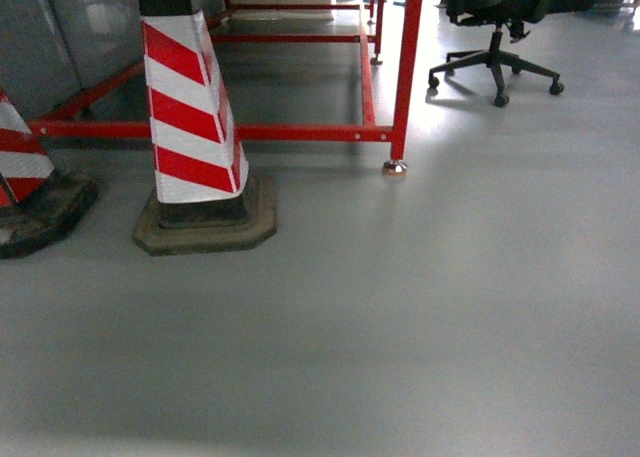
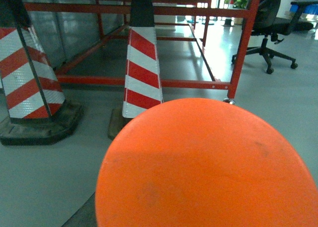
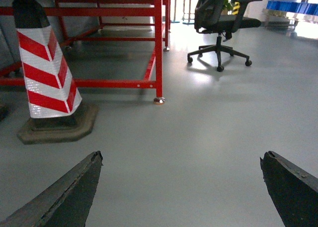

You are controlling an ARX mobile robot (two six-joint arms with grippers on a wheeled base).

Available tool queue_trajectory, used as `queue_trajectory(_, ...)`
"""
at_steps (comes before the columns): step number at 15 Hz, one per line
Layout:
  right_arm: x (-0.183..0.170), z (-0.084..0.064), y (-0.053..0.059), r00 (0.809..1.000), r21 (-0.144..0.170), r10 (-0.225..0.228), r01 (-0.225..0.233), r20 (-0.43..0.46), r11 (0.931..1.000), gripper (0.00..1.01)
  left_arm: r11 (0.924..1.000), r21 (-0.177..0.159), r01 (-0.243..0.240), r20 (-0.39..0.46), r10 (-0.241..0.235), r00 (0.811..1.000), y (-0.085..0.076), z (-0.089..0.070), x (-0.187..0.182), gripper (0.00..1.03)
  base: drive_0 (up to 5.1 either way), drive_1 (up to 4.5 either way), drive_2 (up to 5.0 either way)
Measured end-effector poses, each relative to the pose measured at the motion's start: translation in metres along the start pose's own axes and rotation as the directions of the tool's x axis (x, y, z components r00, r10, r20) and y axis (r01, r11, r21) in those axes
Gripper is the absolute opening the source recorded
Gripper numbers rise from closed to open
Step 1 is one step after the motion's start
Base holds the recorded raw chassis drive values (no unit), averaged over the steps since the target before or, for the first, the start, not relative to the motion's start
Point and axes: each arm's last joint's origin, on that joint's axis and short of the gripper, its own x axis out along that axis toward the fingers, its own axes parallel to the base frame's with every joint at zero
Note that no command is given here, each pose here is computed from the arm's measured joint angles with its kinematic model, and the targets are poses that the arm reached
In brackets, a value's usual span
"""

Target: Pick capacitor and pack into box

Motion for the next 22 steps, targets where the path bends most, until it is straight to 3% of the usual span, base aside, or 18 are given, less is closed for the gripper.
queue_trajectory(22,0.0000,0.0001,0.0000,1.000,0.000,0.000,0.000,0.002,1.0000,0.98,1.0000,0.000,0.000,0.000,0.000,1.000,0.0001,0.0000,0.0000,0.43,-5.1,2.35,2.4)
